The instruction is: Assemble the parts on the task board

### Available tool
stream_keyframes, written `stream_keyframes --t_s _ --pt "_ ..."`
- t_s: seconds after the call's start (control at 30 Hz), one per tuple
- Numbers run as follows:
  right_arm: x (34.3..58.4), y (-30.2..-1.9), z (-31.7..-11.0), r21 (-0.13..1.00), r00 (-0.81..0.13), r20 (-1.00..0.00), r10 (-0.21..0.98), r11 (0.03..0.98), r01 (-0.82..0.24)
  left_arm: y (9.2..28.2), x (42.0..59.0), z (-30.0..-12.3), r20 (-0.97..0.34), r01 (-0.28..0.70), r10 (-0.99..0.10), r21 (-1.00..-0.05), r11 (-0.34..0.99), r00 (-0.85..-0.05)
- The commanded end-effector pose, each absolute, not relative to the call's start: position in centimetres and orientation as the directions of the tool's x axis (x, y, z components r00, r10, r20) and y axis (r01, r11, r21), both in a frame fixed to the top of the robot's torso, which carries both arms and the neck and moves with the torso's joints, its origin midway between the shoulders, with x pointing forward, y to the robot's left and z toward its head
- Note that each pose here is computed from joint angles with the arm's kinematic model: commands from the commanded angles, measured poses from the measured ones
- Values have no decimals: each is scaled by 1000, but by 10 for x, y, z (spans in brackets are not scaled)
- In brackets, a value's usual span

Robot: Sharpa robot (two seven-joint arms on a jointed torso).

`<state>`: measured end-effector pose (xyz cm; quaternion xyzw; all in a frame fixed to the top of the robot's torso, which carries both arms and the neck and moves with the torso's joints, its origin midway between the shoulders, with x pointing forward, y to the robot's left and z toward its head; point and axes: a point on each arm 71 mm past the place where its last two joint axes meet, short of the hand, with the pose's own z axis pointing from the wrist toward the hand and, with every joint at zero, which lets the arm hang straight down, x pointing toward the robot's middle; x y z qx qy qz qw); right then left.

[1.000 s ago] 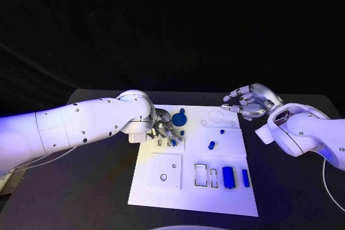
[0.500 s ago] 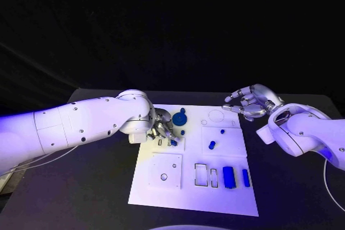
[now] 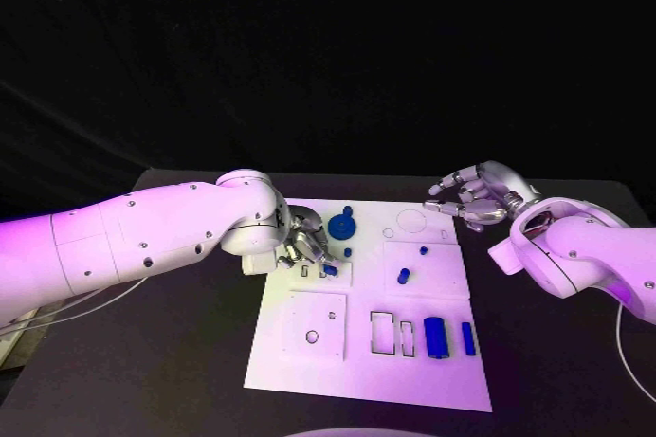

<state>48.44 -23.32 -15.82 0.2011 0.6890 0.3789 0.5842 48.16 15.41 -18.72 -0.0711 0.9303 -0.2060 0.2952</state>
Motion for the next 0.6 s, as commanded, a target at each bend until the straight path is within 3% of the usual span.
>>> stream_keyframes --t_s 0.03,0.3,0.6 --pt "484 -232 -159 751 -247 -660 710 638 -172 153 479 -186 -505 -26 -278 -450 893 -817" --pt "484 -232 -159 751 -245 -659 711 637 -172 156 477 -182 -576 26 -240 -414 910 -781" --pt "484 -232 -159 752 -244 -658 712 636 -173 154 477 -179 -710 143 -145 -329 933 -689"
